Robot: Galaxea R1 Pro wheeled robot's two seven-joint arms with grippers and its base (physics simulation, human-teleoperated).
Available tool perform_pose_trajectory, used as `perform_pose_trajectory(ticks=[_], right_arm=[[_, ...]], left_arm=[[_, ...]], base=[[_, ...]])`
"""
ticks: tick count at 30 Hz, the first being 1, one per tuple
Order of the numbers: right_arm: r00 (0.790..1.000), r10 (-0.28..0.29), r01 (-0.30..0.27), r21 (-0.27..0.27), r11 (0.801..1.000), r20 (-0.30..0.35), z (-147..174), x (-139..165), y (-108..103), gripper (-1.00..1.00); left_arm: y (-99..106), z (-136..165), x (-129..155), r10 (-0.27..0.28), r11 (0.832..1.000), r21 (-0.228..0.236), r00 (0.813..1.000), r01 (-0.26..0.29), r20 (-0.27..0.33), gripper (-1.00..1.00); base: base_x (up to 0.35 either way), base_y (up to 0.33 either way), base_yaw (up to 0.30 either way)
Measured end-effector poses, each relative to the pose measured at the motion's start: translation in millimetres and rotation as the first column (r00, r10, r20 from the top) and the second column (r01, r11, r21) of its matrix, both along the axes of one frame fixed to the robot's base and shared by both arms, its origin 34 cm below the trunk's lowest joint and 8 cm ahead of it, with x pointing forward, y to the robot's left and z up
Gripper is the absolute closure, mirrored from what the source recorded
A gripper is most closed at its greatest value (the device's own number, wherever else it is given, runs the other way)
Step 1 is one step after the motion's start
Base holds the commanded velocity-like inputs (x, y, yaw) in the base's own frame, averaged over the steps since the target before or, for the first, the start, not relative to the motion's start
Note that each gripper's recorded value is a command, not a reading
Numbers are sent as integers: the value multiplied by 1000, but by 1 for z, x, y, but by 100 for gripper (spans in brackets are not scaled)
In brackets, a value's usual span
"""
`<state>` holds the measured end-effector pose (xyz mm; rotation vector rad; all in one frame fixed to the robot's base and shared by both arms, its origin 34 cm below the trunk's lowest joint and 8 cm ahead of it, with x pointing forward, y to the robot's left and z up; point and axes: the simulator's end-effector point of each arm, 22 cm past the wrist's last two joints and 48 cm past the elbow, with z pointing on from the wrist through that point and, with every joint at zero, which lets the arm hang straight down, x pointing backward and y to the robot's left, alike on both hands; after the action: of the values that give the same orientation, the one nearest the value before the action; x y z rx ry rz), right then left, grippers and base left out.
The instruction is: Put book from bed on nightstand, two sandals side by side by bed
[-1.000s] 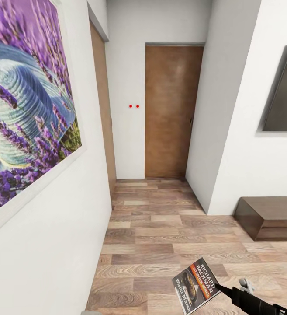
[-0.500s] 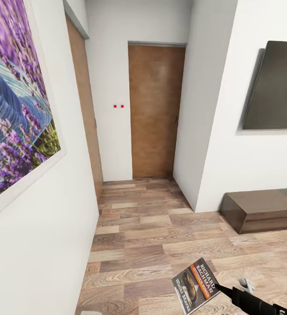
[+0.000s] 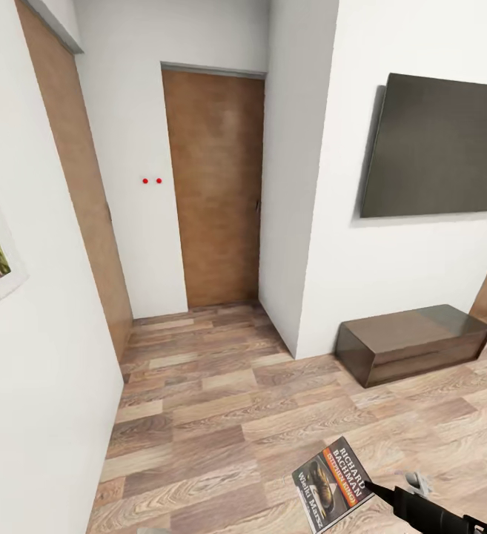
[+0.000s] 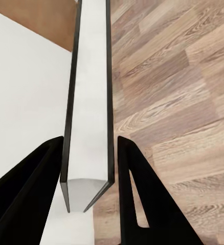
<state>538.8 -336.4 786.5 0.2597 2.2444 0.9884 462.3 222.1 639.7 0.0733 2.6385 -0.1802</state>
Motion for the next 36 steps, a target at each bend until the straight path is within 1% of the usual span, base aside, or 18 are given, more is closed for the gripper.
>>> perform_pose_trajectory(ticks=[7, 36], right_arm=[[1000, -1, 1, 0, 1000, 0, 0, 0, 0, 100], [1000, -2, 2, -2, 1000, -2, -1, 0, 0, 100]], left_arm=[[0, 0, 0, 0, 1000, 0, 1000, 0, 0, -100], [0, 0, 0, 0, 1000, 0, 1000, 0, 1, -100]], base=[[125, -99, -300], [1, -1, -300]])
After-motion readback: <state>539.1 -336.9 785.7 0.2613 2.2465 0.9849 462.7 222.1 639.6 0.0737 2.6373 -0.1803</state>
